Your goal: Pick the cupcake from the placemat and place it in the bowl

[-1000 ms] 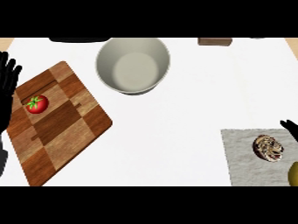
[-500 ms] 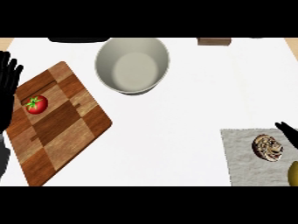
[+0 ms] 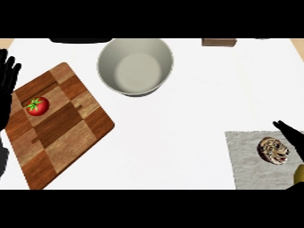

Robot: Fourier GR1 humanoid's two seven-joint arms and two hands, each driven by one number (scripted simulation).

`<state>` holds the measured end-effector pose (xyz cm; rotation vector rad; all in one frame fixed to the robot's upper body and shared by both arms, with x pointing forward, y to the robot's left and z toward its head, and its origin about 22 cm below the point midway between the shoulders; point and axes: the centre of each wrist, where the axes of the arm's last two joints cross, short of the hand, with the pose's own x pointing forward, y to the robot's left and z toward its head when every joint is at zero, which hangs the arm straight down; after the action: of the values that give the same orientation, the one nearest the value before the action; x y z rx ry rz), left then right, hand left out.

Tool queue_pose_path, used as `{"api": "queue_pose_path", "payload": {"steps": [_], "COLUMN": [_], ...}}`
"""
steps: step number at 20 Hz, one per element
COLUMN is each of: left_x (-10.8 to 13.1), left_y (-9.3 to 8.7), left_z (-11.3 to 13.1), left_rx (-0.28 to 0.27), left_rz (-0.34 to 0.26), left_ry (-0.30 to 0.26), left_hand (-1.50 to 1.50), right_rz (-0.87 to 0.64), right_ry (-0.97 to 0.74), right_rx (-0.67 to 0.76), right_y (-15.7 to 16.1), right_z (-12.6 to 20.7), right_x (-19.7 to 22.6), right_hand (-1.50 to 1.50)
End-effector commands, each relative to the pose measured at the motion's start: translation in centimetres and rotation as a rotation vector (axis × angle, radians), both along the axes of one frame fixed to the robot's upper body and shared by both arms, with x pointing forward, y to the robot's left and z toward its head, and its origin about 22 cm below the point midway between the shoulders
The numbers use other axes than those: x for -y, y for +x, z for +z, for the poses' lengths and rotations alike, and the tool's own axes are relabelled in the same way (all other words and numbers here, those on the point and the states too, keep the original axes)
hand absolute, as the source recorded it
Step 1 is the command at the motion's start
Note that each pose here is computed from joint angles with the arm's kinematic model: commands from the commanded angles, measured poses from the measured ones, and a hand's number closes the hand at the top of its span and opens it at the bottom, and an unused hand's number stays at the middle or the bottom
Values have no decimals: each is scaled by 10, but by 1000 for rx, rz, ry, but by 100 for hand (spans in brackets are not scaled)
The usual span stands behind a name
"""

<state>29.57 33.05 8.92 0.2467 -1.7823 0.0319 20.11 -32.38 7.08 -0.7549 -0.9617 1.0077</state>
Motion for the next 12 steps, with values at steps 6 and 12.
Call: {"api": "queue_pose_path", "payload": {"steps": [6, 12], "left_x": [3, 13], "left_y": [6, -6], "left_z": [-16, -10], "left_rx": [-2, -5], "left_rz": [-6, 9], "left_ry": [-17, -6], "left_hand": [0, 0], "right_rz": [-13, -22], "right_ry": [-21, -19], "right_rx": [-18, -55], "right_y": [15, 23], "right_z": [-24, -43], "right_x": [-5, -26], "right_hand": [-150, -150]}}
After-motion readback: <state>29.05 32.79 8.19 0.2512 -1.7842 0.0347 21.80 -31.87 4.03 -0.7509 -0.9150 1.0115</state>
